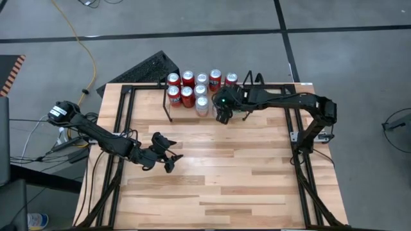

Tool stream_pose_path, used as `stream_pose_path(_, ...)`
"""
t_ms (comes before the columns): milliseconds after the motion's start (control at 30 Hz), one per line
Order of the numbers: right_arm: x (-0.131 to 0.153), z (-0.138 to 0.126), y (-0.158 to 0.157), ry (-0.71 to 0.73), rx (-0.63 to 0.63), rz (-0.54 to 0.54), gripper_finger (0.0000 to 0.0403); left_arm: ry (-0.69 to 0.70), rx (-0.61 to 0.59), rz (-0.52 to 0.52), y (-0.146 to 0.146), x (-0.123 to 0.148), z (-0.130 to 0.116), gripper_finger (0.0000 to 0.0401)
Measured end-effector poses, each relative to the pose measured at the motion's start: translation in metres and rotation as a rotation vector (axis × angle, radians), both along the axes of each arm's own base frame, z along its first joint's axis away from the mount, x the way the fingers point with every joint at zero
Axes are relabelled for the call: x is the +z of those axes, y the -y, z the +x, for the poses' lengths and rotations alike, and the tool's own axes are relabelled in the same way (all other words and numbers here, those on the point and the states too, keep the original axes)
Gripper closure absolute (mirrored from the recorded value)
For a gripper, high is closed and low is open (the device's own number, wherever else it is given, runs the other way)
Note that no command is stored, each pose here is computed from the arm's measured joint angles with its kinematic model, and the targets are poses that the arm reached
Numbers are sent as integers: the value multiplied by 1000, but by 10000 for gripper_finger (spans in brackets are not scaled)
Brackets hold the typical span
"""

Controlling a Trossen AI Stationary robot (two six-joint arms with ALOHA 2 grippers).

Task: Place canned beverage on shelf
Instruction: Put the red silver soda can on the shelf

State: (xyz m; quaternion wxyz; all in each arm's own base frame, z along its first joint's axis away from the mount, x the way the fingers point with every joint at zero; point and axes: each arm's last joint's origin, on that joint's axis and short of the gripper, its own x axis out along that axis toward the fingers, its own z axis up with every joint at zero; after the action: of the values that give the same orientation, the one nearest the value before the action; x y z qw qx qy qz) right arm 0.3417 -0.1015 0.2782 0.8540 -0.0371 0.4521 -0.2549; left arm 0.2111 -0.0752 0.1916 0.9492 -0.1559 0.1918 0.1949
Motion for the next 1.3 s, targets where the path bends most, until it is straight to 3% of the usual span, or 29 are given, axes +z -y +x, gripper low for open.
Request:
stream_pose_path(233, 1, 3, -11, 89, -149, 47, 117, 0, 0, 0, 0, 0, 0, 67)
stream_pose_path(300, 1, 4, -14, 90, -141, 42, 117, 0, 0, 0, 0, 0, 0, 67)
stream_pose_path(567, 11, 7, -24, -45, 99, -197, 117, 0, 0, -1, 0, 0, 0, 67)
stream_pose_path(733, 35, 8, -20, -48, 331, -239, 117, -4, 0, 1, 0, 0, 0, 67)
stream_pose_path(867, 44, 3, -4, -40, 492, -166, 117, -12, 3, -1, 0, -1, -1, 67)
stream_pose_path(1067, 44, -7, 25, -10, 489, -74, 117, -28, 14, -9, -1, -3, -2, 67)
stream_pose_path(1300, 23, 0, 42, -17, 508, 16, 117, -19, 28, -18, -1, -3, -2, 67)
